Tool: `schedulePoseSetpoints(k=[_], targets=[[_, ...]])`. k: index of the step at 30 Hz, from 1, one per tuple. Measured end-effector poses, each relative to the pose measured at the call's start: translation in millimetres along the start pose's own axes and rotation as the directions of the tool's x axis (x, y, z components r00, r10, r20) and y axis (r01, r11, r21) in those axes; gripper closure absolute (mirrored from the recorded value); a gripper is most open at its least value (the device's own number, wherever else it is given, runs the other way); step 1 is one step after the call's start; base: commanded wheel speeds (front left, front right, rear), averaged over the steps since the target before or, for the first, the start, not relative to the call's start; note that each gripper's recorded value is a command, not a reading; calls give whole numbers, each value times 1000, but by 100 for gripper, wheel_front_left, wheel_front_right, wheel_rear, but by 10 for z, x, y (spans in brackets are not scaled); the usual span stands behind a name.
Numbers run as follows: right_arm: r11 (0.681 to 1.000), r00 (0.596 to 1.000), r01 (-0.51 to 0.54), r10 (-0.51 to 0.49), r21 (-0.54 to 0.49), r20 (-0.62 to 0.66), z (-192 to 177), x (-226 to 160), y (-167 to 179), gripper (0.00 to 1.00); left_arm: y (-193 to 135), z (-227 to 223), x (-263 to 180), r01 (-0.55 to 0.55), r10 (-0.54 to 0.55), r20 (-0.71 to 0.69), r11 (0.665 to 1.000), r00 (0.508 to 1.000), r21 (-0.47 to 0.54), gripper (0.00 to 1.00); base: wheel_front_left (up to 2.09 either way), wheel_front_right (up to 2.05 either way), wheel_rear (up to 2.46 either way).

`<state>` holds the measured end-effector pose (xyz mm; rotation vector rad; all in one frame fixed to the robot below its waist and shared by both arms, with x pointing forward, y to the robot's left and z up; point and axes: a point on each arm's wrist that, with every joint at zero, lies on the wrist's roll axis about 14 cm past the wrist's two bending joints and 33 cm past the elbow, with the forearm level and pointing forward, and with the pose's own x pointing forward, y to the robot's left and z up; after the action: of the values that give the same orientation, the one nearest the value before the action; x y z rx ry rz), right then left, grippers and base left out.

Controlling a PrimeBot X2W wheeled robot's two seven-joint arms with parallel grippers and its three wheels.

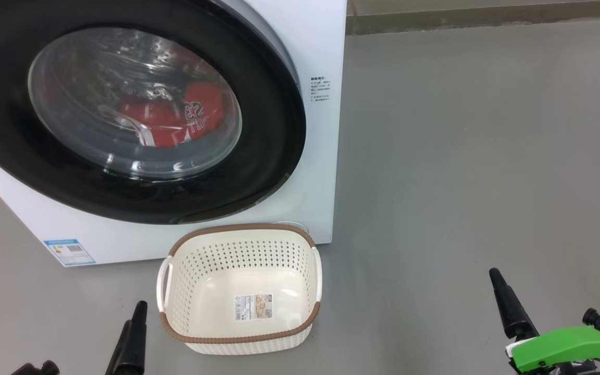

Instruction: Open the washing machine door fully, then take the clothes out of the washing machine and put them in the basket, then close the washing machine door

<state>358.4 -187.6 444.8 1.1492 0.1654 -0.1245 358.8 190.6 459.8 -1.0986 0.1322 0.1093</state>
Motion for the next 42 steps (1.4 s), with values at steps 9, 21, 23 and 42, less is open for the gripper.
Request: schedulePoseSetpoints(k=[9, 21, 23, 42], targets=[[994, 1000, -2, 2, -113, -3, -32, -11, -2, 0, -28, 37, -7, 5, -7, 19, 993, 1000, 117, 0, 0, 0, 0], [976, 1000, -10, 12, -219, 7, -29, -11, 16, 0, -43, 80, -37, 6, -17, 39, 965, 999, 263, 0, 0, 0, 0], [970, 1000, -12, 14, -243, 9, -28, -12, 19, 0, -46, 90, -42, 6, -20, 45, 958, 999, 287, 0, 0, 0, 0], [916, 1000, -23, 27, -400, 4, -83, -57, 8, 0, -91, 161, -82, 8, -54, 80, 871, 995, 491, 0, 0, 0, 0]])
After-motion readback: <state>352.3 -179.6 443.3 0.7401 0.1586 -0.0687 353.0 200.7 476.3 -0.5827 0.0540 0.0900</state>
